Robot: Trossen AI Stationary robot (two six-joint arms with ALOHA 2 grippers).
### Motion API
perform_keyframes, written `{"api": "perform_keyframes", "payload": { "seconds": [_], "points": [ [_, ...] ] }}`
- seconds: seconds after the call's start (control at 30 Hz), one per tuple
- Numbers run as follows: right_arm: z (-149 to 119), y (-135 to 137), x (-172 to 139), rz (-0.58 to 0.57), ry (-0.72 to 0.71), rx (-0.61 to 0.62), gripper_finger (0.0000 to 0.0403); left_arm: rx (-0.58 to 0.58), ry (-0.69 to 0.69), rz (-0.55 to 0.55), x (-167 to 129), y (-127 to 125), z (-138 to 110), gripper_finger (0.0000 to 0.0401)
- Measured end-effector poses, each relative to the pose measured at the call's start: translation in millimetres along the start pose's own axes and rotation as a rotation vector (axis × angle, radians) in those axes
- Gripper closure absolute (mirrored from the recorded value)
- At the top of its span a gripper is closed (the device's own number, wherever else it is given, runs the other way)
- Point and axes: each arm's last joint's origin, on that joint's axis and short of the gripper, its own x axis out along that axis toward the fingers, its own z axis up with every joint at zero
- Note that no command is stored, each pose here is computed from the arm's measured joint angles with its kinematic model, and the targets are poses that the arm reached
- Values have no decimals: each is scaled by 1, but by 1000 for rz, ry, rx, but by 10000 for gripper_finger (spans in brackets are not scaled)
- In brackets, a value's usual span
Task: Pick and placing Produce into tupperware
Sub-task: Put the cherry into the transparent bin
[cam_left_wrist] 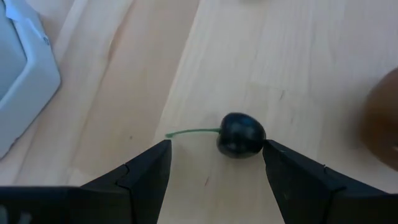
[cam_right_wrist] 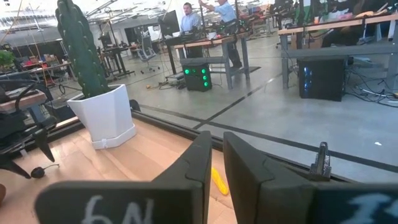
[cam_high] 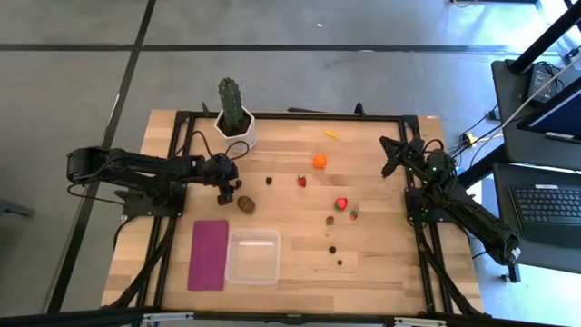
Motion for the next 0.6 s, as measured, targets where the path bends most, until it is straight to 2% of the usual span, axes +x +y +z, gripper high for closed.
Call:
{"api": "perform_keyframes", "payload": {
  "seconds": [0.3, 0.6],
  "points": [
    [0, 0, 0, 0, 0, -28, 357, -3, -31, -4, 0, 0, 3, 155],
    [0, 0, 0, 0, 0, -48, 357, -9, 2, -21, 13, -2, 2, 154]
  ]
}}
